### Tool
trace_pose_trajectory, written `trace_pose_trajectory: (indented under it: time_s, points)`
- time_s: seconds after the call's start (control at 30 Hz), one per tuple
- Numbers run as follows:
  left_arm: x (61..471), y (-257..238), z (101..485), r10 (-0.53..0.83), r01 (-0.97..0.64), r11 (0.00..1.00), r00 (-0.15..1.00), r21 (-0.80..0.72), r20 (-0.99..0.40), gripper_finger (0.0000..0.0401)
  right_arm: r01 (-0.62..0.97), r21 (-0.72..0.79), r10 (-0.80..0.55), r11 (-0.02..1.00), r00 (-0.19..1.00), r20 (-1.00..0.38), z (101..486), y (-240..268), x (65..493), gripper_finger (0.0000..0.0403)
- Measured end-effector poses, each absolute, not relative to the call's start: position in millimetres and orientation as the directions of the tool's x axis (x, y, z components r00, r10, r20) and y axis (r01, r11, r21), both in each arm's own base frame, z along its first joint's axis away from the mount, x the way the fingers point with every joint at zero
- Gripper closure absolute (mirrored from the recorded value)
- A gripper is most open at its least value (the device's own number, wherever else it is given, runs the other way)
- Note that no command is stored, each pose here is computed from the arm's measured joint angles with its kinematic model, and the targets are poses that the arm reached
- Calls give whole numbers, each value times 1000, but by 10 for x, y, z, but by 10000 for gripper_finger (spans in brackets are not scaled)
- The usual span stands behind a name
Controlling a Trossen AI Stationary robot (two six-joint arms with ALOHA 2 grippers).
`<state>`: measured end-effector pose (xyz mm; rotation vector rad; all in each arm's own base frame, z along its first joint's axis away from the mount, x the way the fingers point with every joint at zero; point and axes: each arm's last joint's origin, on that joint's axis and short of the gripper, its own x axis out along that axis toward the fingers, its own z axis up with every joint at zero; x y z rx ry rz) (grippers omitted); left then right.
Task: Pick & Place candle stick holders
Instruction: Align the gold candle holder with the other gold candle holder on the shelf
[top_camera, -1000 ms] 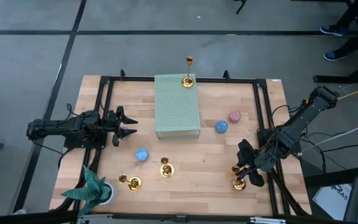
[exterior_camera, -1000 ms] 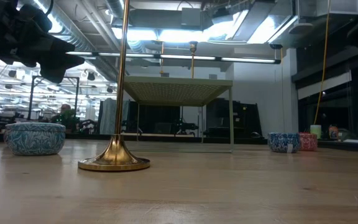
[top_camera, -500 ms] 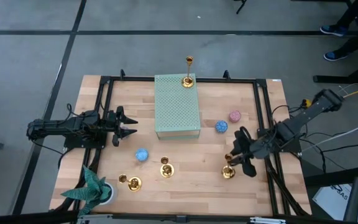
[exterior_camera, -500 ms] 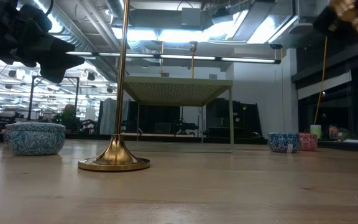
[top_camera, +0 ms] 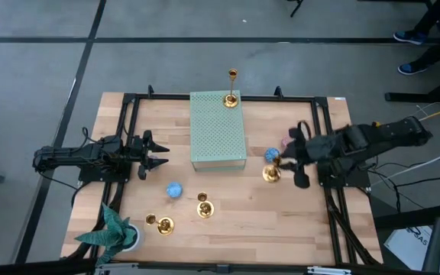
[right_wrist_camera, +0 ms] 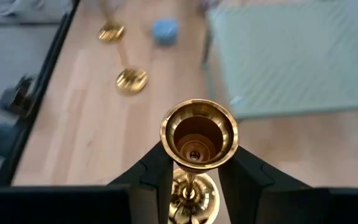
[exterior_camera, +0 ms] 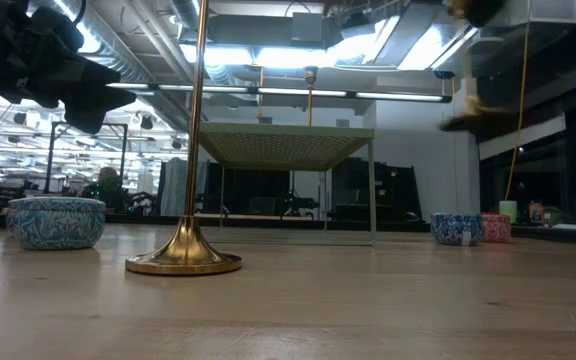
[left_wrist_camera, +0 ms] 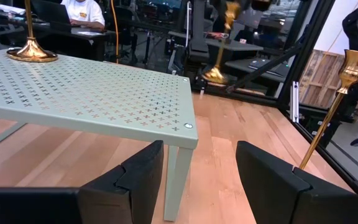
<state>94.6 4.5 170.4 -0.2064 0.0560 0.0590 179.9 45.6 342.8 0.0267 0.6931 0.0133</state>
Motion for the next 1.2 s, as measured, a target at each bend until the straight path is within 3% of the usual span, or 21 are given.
trace_pose_trajectory:
  time_s: [0.2, 0.37, 0.87, 1.2]
  points:
    - [946, 45, 1704, 53, -64, 977, 997, -203, -62, 201, 99, -22, -98, 995, 882, -462, 3743, 132, 1962, 296]
    - [946, 45, 1704, 53, -64, 977, 997, -203, -62, 201, 178, -62, -188, 982, 900, -394, 3961, -125, 2071, 296]
    - [946, 45, 1704, 53, -64, 977, 997, -203, -61, 201, 276, -47, -271, 960, 875, -400, 3913, -677, 2946, 295]
    - [946, 46, 1705, 53, -65, 977, 997, -203, -61, 201, 436, 52, -357, 899, 795, -491, 3632, -1090, 3091, 293]
